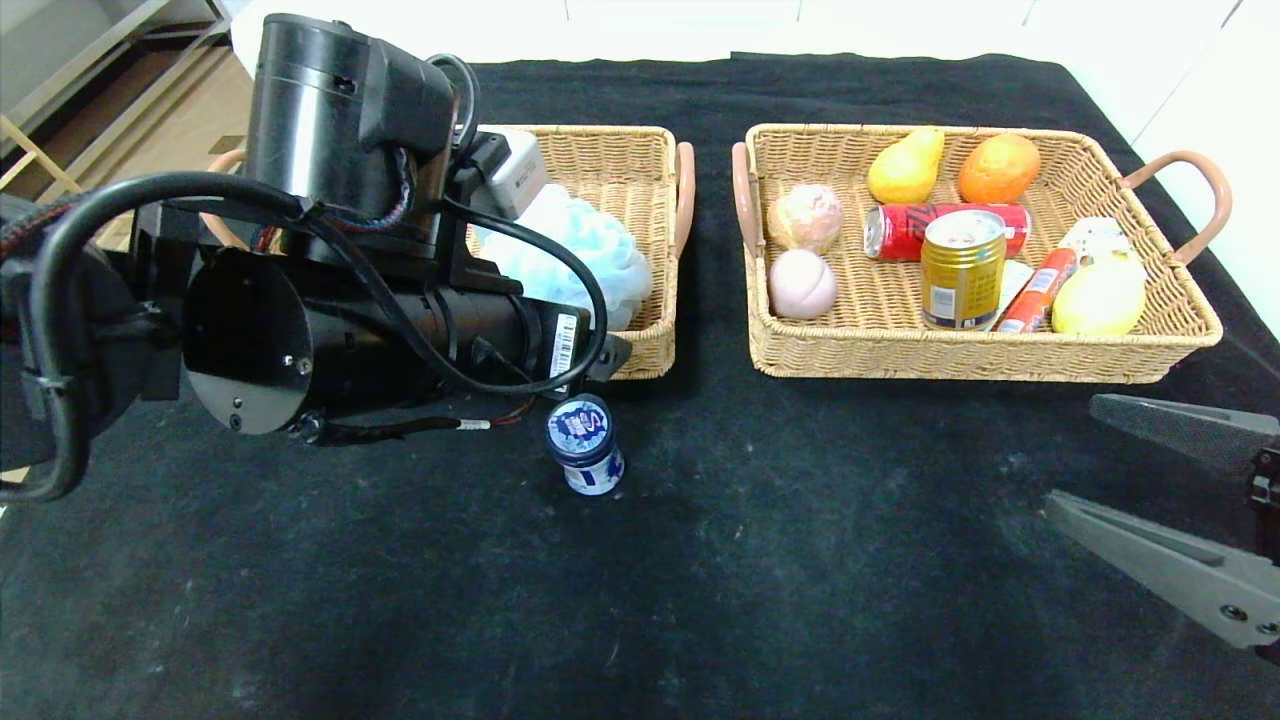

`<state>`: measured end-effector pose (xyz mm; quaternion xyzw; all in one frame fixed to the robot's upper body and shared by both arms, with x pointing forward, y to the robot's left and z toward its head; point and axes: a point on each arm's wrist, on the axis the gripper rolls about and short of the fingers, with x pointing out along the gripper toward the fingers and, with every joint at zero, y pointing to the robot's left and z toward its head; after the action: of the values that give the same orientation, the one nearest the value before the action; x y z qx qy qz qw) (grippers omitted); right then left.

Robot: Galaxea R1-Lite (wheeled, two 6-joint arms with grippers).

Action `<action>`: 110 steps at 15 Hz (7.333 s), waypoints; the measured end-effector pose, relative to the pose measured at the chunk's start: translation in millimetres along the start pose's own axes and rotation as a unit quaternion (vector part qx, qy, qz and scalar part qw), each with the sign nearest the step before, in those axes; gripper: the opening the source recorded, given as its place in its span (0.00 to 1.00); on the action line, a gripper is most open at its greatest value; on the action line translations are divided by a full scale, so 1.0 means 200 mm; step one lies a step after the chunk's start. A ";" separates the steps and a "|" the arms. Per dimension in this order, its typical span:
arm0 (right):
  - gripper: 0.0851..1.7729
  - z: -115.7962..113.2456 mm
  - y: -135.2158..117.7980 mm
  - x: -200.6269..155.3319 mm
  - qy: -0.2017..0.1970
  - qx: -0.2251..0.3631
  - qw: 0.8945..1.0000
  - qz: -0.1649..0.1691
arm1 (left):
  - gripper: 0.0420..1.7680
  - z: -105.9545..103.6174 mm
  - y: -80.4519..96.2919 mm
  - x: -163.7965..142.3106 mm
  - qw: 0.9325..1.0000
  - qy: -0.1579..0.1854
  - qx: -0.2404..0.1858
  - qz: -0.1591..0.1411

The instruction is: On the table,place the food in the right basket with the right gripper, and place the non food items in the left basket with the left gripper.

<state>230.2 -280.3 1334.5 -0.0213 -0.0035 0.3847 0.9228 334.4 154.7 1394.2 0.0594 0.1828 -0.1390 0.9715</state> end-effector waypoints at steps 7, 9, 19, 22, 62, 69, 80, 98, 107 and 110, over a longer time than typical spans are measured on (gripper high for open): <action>0.96 0.00 0.00 0.00 0.000 0.000 1.000 0.000 | 0.96 -0.08 -0.04 0.07 0.998 0.054 -0.043 0.003; 0.96 0.00 0.00 0.00 0.001 0.001 1.000 0.000 | 0.97 -0.10 -0.05 0.10 0.997 0.064 -0.050 0.006; 0.96 -0.01 0.01 0.01 0.004 0.002 1.000 0.004 | 0.97 -0.17 -0.08 0.21 0.994 0.096 -0.041 0.014; 0.96 -0.02 0.01 0.01 0.006 0.003 1.000 0.005 | 0.97 -0.19 -0.09 0.22 0.994 0.105 -0.036 0.016; 0.96 0.10 0.04 -0.10 -0.052 -0.024 0.998 -0.011 | 0.50 -0.12 -0.60 0.14 0.974 -0.039 0.092 -0.202; 0.96 0.14 0.05 -0.15 -0.073 -0.036 0.996 -0.021 | 0.50 -0.13 -0.72 0.22 0.967 -0.039 0.108 -0.229; 0.96 0.15 0.05 -0.15 -0.076 -0.038 0.996 -0.026 | 0.50 -0.20 -0.79 0.34 0.967 -0.022 0.117 -0.225; 0.96 0.14 0.04 -0.14 -0.068 -0.033 0.997 -0.027 | 0.50 -0.23 -0.81 0.36 0.967 -0.013 0.114 -0.227; 0.96 0.13 0.03 -0.13 -0.063 -0.031 0.997 -0.027 | 0.52 -0.24 -0.82 0.37 0.968 -0.009 0.115 -0.225; 0.96 0.13 0.03 -0.13 -0.062 -0.030 0.997 -0.027 | 0.67 -0.24 -0.82 0.37 0.968 -0.009 0.115 -0.225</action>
<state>207.8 -293.4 1359.7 -0.0251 -0.0730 0.3597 0.9299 336.4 -11.4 1311.8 0.1269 0.1654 -0.3744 0.9035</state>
